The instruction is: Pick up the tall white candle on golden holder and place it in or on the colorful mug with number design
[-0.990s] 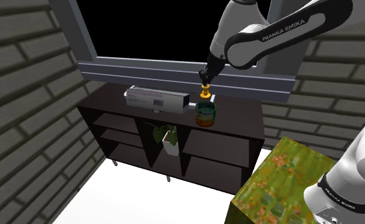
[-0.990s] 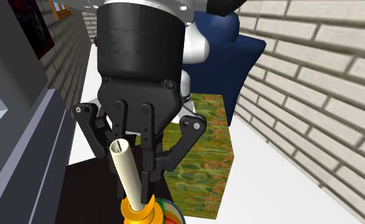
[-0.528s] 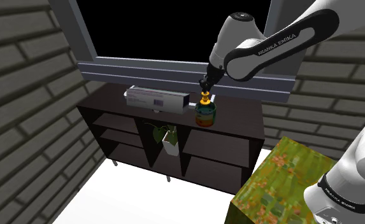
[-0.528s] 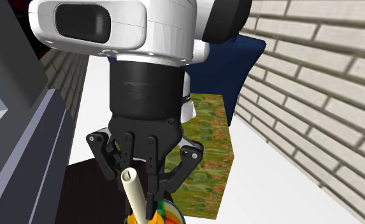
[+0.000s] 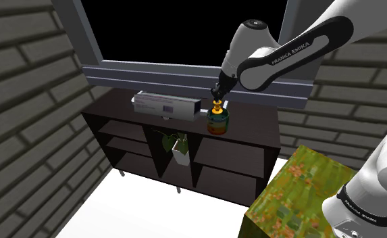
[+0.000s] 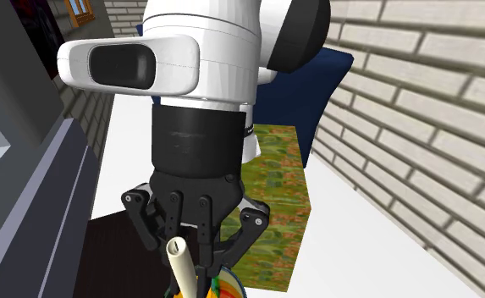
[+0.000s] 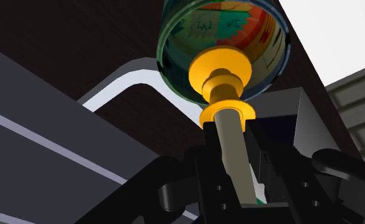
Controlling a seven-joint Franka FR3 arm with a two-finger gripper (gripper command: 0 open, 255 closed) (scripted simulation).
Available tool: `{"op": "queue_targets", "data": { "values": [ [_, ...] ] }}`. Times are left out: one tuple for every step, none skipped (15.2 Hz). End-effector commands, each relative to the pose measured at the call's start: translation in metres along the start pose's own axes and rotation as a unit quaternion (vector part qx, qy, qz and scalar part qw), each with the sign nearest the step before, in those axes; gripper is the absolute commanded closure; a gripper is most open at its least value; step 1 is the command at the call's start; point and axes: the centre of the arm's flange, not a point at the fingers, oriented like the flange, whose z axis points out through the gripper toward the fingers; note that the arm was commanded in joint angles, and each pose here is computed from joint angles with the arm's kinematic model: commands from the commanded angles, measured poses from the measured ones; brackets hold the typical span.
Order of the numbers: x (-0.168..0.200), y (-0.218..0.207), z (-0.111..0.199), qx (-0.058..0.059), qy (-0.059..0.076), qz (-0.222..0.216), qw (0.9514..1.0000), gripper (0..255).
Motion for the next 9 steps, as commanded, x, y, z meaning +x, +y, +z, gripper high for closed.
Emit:
{"op": "queue_targets", "data": {
  "values": [
    [0.000,0.000,0.000,0.000,0.000,0.000,1.0000,255],
    [0.000,0.000,0.000,0.000,0.000,0.000,1.0000,255],
    [0.000,0.000,0.000,0.000,0.000,0.000,1.0000,0],
    [0.000,0.000,0.000,0.000,0.000,0.000,1.0000,0],
    [0.000,0.000,0.000,0.000,0.000,0.000,1.0000,0],
    [0.000,0.000,0.000,0.000,0.000,0.000,1.0000,0],
    [0.000,0.000,0.000,0.000,0.000,0.000,1.0000,0],
    [0.000,0.000,0.000,0.000,0.000,0.000,1.0000,0],
    [0.000,0.000,-0.013,0.000,0.000,0.000,1.0000,0]
  ]
}}
